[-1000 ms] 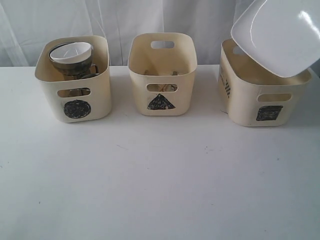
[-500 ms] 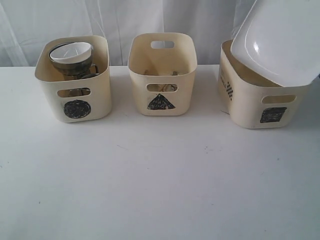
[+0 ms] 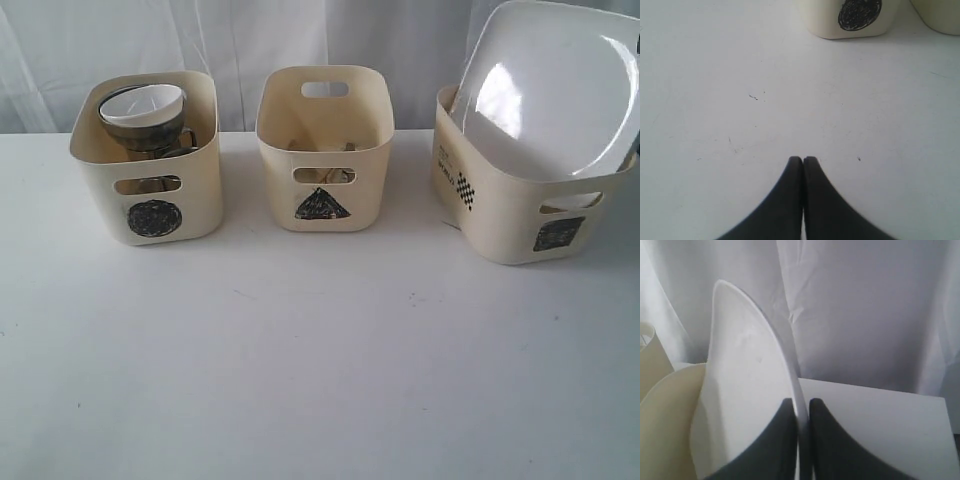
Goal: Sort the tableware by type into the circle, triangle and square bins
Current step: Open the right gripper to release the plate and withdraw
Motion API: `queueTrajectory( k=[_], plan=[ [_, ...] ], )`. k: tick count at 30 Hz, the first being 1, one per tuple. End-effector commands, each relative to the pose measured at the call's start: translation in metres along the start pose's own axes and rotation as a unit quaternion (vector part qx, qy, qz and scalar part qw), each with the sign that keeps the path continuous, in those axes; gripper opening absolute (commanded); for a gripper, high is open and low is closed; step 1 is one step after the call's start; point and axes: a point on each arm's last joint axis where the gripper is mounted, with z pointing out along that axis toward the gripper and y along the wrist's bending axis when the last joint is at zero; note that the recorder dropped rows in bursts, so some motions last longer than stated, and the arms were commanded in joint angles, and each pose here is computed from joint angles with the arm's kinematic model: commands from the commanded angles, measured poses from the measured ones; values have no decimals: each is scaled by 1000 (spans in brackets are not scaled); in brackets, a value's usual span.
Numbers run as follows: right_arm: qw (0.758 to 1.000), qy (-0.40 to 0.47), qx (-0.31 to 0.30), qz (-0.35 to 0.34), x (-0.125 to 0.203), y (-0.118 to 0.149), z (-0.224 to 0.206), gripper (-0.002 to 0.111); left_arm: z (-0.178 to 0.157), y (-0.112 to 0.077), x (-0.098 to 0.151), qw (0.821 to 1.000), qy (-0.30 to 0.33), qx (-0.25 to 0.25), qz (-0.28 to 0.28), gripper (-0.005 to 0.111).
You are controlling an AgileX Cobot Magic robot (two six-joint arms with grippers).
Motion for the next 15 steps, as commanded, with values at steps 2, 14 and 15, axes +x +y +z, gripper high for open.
queueTrajectory(
  k=[2,14,15],
  plan=[
    [999,-19,3,34,-9,1,-2,48,0,0,1,1000,0,4,-2,0],
    [969,-42,-56,238,-43,26,-31,17,0,0,1,1000,0,4,-2,0],
    [970,-51,-57,232,-52,31,-39,8,0,0,1,1000,0,4,-2,0]
  ],
)
